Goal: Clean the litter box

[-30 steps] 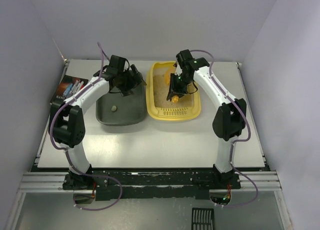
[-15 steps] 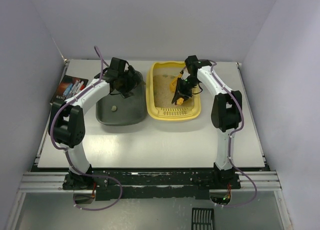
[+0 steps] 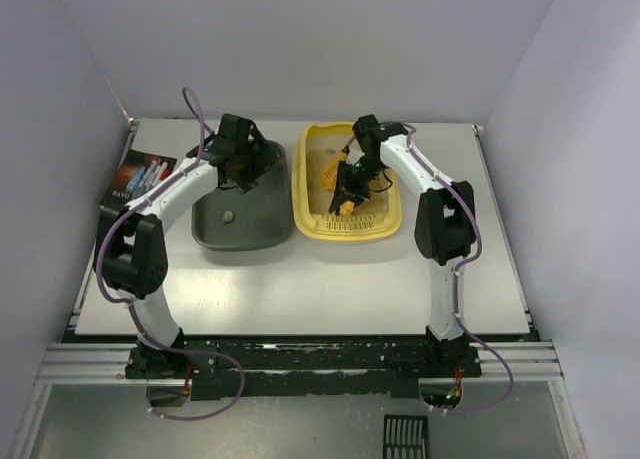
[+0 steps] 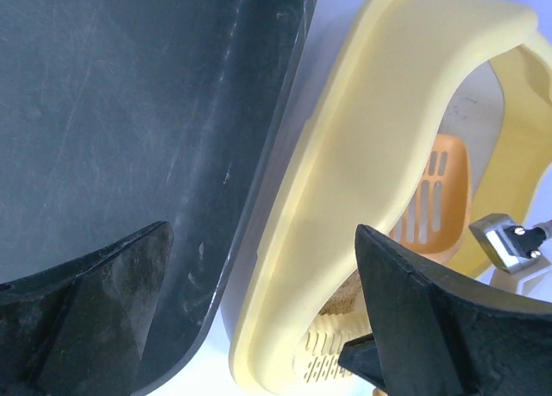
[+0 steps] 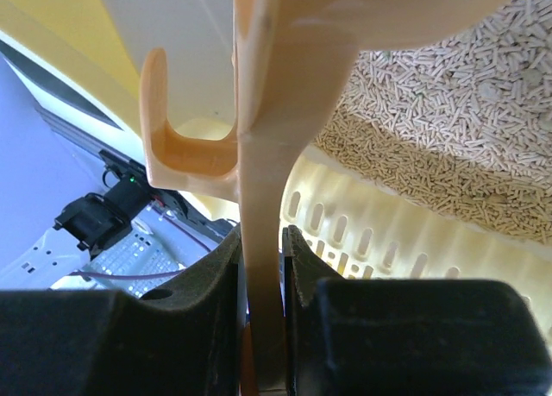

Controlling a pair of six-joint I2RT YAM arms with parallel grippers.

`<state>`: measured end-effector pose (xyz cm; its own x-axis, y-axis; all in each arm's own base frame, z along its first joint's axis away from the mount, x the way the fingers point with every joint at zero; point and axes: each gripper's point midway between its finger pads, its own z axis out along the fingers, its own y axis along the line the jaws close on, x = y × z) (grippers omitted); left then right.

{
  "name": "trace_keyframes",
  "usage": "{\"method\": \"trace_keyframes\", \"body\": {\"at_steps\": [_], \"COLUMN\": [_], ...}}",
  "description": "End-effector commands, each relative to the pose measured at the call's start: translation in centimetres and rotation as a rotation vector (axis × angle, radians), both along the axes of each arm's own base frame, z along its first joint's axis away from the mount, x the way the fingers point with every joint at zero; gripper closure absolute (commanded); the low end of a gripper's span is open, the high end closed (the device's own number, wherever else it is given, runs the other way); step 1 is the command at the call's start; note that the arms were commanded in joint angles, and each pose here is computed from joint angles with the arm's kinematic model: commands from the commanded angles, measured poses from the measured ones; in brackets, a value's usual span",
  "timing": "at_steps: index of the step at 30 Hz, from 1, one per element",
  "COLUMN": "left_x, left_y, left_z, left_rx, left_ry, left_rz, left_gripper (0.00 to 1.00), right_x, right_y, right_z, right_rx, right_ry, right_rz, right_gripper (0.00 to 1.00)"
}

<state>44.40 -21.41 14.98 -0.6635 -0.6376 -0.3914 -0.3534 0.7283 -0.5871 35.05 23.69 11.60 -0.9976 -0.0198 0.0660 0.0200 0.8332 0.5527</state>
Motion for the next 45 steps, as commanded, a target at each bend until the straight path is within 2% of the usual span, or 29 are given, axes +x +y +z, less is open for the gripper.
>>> {"method": "trace_keyframes", "body": {"at_steps": [1,11,15,23,31,37,45], "left_x": [-0.1,-2.1,-2.4,-1.2,-1.1,-1.0,-1.3], "left_y": [1.1,1.9,1.0,-2.1,-3.3,-3.2,-3.3], "left_z": [2.1,1.8,1.4,0.8,-0.4,-0.5,-0.9], "left_rx": [0.056,0.042,0.008,0.047,0.077,0.085,0.084], "left_ry": [-0.08,-0.121,-0.11,-0.065,-0.055,-0.065,-0.068], "left_rz": [0.061,0.099,0.082,-0.003,-0.031,-0.028,-0.031], "left_gripper": [0.01,0.06,0.07,0.08,0.08,0.08,0.09], "right_x": [-1.1,-2.7,-2.7,-1.6,-1.3,-2.2,-2.5], "right_y": [0.2,-0.3,-0.1,-1.6,-1.7,0.1,3.7], "right_z": [-1.3,-2.0,-3.0,-4.3,-5.4,-6.5,-6.4], "right_rx": [-0.028,-0.103,-0.145,-0.297,-0.392,-0.343,-0.158], "right_ry": [0.047,0.067,0.071,0.041,0.028,0.056,0.096], "right_rz": [0.015,0.027,0.044,0.046,0.068,0.118,0.155], "right_gripper": [1.0,1.0,1.0,1.0,1.0,1.0,1.0]}}
